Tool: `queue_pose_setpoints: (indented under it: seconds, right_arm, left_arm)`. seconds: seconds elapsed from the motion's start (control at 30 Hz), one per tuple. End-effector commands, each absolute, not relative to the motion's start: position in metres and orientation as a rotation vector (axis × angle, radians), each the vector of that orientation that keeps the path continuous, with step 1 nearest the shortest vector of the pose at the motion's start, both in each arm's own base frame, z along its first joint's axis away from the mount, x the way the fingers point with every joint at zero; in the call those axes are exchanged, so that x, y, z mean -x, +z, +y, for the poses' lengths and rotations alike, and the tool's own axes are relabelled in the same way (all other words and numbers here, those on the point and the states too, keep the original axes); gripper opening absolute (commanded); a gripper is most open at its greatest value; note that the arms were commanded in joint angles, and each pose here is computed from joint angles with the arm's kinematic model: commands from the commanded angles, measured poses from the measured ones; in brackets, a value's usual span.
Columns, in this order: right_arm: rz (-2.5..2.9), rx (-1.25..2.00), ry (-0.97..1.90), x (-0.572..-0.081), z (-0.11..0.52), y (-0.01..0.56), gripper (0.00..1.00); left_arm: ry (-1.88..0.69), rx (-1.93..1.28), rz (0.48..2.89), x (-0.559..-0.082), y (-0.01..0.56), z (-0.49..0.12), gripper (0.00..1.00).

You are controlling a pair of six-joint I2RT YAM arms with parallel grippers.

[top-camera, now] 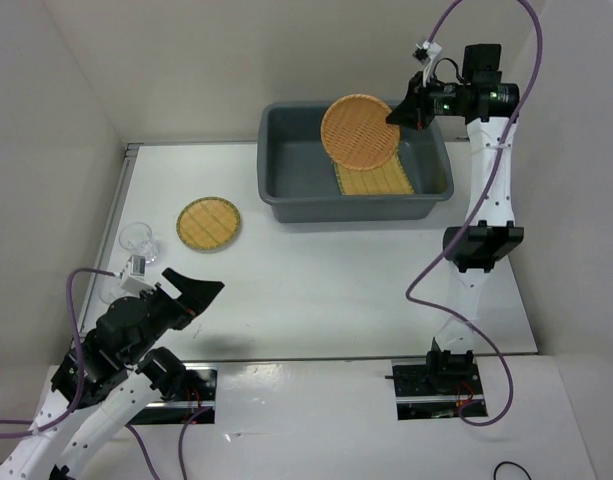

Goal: Place the mixed dishes into the plastic bin

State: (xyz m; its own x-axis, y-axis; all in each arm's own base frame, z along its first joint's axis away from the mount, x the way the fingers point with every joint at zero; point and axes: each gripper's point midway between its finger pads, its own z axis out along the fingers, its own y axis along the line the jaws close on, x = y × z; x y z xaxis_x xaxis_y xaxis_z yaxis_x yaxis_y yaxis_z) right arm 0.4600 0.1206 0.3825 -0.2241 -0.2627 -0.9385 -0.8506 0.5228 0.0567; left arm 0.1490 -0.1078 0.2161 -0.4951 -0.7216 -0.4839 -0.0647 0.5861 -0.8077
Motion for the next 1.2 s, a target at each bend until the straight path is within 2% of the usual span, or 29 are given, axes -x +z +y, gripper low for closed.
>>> queue_pose_setpoints:
  seconds: [0.0,0.23,0.67,1.0,1.1,1.17]
  right_arm:
    - [1.838,0.767,0.784,-0.496,0.114,0.365,0.0]
    - [1.997,0.669,0.782,-0.539,0.103,0.29,0.0]
    - [2.236,0.546,0.561,-0.595,0.065,0.164,0.0]
    - [2.299,0.449,0.395,-0.622,0.036,0.11,0.0]
    - [2.346,0.392,0.317,-0.623,0.019,0.096,0.06]
    - [2.372,0.384,0.308,-0.621,0.016,0.086,0.06]
  left_arm:
    - [-1.005,0.637,1.887,-0.15,0.225,-0.111,0.99]
    - [-1.035,0.657,1.861,-0.148,0.227,-0.11,0.99]
    - [-0.998,0.651,1.885,-0.158,0.225,-0.115,0.99]
    - [-0.952,0.663,1.888,-0.165,0.227,-0.113,0.99]
    - [-0.934,0.656,1.905,-0.171,0.227,-0.117,0.99]
    - [-0.911,0.646,1.927,-0.175,0.223,-0.12,0.99]
